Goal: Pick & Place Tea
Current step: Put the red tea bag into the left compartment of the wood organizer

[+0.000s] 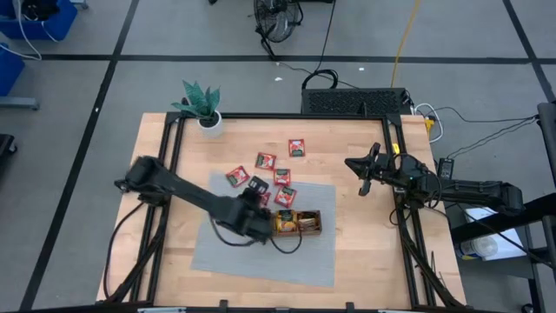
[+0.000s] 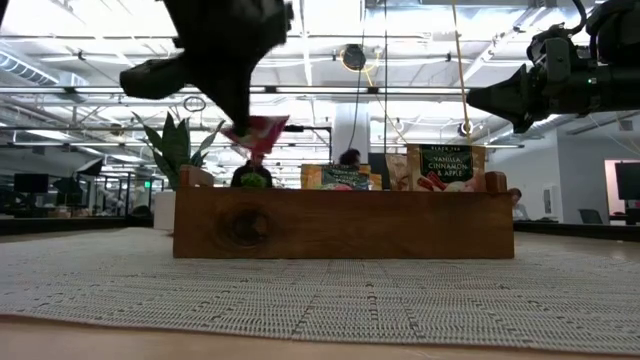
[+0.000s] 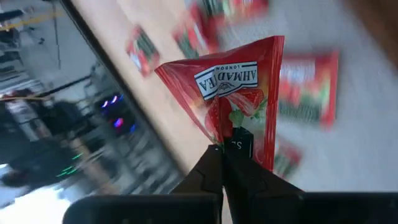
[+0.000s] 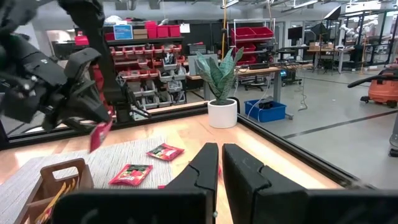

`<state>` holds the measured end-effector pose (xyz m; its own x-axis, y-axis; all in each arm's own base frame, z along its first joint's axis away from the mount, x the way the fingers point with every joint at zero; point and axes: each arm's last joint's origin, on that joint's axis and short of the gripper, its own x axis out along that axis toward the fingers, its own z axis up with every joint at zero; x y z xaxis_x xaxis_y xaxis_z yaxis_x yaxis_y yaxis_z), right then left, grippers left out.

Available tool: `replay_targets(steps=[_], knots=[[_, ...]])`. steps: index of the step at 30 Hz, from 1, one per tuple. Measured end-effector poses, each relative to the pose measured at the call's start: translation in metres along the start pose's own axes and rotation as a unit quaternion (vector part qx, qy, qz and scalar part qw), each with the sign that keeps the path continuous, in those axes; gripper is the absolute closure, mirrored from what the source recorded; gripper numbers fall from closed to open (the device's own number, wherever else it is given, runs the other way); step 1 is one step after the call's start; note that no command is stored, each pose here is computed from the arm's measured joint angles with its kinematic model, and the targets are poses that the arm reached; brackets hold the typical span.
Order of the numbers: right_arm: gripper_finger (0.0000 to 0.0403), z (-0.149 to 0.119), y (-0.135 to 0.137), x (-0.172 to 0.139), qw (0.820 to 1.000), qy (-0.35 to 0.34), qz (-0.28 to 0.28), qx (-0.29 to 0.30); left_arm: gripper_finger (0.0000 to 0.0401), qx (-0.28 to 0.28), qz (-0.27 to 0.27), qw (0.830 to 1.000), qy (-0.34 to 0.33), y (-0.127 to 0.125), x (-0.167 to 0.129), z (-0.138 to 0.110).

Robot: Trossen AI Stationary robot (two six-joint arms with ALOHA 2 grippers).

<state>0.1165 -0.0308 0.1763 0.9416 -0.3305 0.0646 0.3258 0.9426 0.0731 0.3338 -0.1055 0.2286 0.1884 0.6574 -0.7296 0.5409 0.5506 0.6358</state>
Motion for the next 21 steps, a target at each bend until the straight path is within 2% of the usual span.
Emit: replay_targets(steps=[4, 10, 14, 17, 21], knots=[[0.0389, 0.000, 0.000, 0.000, 1.000, 0.000, 0.000, 0.000, 0.0397, 0.072, -0.018, 0.993, 0.089, -0.003, -0.007, 0.006], [0.0389, 0.000, 0.000, 0.000, 1.000, 0.000, 0.000, 0.000, 0.0398, 0.107, -0.030, 0.992, 0.051, -0.001, -0.026, 0.020], [0.0390, 0.000, 0.000, 0.000, 1.000, 0.000, 0.000, 0.000, 0.0397, 0.129, -0.063, 0.989, 0.031, -0.006, -0.032, 0.024], [0.0389, 0.000, 0.000, 0.000, 1.000, 0.000, 0.000, 0.000, 0.0397, 0.137, -0.076, 0.987, 0.032, -0.013, -0.032, 0.027], [0.0390, 0.000, 0.000, 0.000, 1.000, 0.000, 0.000, 0.000, 0.0398, 0.151, -0.069, 0.985, 0.038, -0.024, -0.029, 0.035]])
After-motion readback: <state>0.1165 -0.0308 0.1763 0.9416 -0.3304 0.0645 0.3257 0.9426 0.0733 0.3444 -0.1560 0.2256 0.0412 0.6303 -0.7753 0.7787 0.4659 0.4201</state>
